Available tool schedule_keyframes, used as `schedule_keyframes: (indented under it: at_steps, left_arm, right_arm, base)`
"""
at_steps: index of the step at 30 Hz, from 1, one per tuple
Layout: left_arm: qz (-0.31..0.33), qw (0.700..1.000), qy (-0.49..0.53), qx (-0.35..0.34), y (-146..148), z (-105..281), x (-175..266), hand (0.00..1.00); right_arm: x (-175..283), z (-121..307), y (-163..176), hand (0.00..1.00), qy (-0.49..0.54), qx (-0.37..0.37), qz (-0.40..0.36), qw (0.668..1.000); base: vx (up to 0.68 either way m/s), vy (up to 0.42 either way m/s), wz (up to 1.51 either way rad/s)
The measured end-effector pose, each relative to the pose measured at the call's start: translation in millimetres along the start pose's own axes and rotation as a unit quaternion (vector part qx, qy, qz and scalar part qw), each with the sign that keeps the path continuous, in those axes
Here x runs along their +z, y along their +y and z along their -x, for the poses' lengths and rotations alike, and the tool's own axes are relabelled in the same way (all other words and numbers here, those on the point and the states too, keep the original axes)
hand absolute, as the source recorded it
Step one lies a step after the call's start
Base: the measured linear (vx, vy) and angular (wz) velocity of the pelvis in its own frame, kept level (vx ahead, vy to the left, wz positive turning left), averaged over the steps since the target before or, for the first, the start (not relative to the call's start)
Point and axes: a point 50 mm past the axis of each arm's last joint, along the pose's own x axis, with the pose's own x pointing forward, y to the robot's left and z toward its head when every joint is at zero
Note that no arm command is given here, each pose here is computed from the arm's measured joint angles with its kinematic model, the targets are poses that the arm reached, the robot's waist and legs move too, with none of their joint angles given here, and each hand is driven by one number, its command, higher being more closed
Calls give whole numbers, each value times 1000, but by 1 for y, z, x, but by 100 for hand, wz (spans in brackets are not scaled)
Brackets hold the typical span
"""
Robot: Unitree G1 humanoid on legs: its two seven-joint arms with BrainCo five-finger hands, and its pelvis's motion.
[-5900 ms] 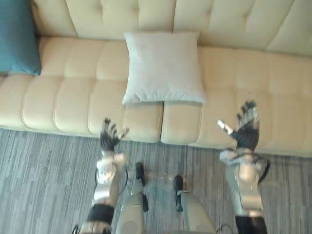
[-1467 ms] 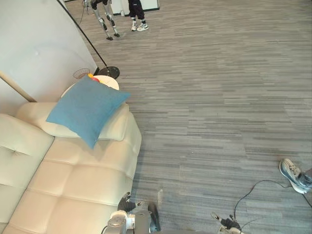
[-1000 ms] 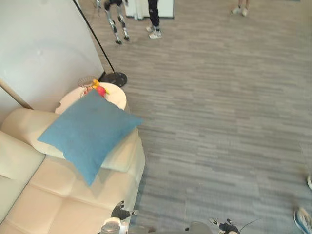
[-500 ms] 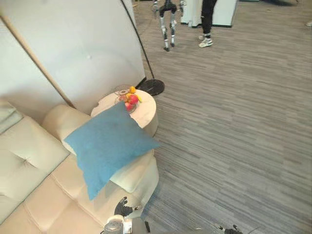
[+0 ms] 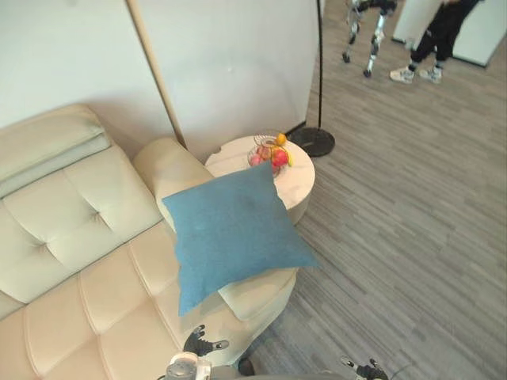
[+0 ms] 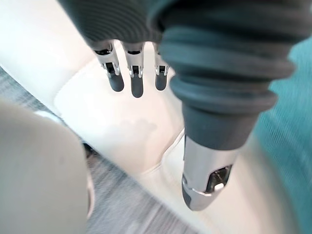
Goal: Pick up cushions and gather them together orderly.
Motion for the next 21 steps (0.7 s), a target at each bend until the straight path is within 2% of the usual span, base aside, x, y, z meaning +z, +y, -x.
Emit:
schedule_keyframes:
  at_steps: [6, 8, 18, 21]
  left_arm:
    - [1, 1000, -1, 9, 6, -1, 1, 0]
    - [37, 999, 7, 13, -1, 2, -5, 0]
    - [37, 999, 7, 19, 4, 1, -5, 0]
    - [30, 999, 5, 30, 14, 1, -4, 0]
  right_arm:
    - [-10, 2, -2, 0, 14, -2, 0, 1000]
    - [-9, 2, -7, 0, 12, -8, 0, 1000]
    - [-9, 2, -10, 0, 10, -14, -4, 1000]
    - [8, 2, -13, 0, -28, -19, -6, 999]
  base:
    - [193, -162, 103]
    - [145, -195, 56]
    - [49, -76, 34]
    - [35, 34, 6]
